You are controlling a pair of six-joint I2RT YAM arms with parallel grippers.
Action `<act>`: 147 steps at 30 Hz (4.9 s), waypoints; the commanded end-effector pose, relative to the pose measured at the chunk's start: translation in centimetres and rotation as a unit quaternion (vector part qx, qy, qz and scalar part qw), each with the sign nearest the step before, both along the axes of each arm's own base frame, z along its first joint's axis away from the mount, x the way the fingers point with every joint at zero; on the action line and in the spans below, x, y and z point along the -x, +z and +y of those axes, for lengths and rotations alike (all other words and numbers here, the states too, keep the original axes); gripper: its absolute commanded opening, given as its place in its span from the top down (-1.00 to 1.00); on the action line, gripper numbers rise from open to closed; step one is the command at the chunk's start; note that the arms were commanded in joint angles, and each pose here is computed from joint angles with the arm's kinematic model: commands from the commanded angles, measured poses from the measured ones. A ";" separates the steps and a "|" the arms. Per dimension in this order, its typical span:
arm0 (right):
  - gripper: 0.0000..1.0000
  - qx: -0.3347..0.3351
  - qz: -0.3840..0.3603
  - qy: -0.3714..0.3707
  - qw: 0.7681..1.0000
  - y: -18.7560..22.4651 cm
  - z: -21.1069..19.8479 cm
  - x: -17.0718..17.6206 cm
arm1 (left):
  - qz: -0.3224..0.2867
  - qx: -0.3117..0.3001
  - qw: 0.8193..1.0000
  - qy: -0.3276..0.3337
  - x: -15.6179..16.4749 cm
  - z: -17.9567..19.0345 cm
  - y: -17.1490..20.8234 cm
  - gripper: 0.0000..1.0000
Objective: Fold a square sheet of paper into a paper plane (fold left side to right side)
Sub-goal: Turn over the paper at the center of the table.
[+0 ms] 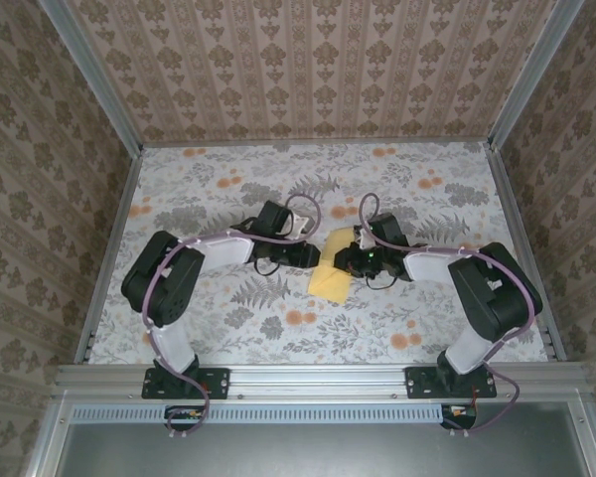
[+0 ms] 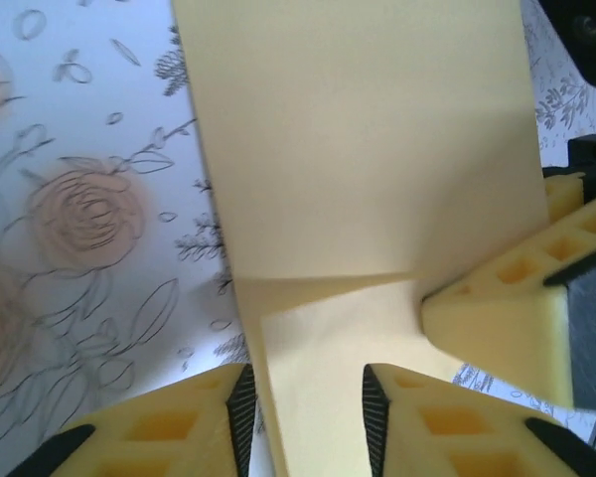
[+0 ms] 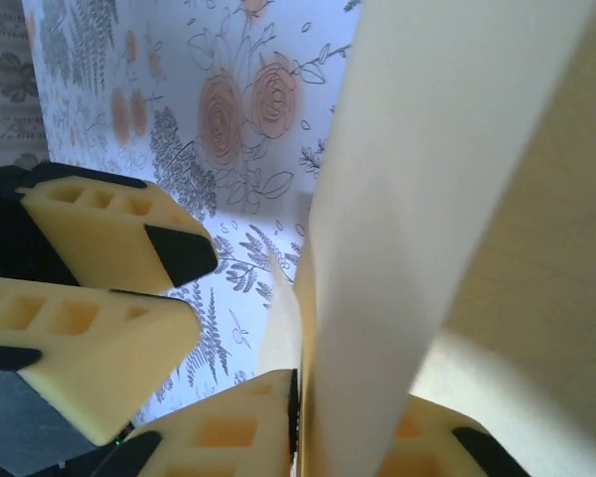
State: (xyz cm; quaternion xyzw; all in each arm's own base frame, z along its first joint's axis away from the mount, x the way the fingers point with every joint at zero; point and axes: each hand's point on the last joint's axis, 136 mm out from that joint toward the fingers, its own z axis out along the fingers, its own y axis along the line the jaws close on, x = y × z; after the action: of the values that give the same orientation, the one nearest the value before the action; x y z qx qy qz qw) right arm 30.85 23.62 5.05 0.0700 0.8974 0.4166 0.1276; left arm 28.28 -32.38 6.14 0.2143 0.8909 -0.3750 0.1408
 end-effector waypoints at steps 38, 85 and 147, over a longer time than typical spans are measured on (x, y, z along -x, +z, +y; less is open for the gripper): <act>0.96 -0.202 -0.369 0.260 0.869 27.5 5.7 2.5 | -0.177 0.347 0.920 -0.034 3.8 4.8 26.0 -0.84; 0.16 -0.107 -0.354 0.180 0.912 23.9 2.0 1.4 | -0.196 0.288 0.937 0.016 3.5 5.4 24.8 1.00; -1.00 0.401 -0.140 -0.169 0.890 9.1 -19.9 2.3 | 0.046 -0.433 0.882 0.178 4.5 -0.3 -1.9 1.00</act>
State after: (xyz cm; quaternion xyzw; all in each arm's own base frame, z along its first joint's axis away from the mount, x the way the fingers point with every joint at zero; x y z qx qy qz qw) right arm 28.51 3.50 14.17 0.1002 0.9367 -0.0124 0.3352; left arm 24.39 -31.00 6.07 0.0635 0.9851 0.1242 0.1005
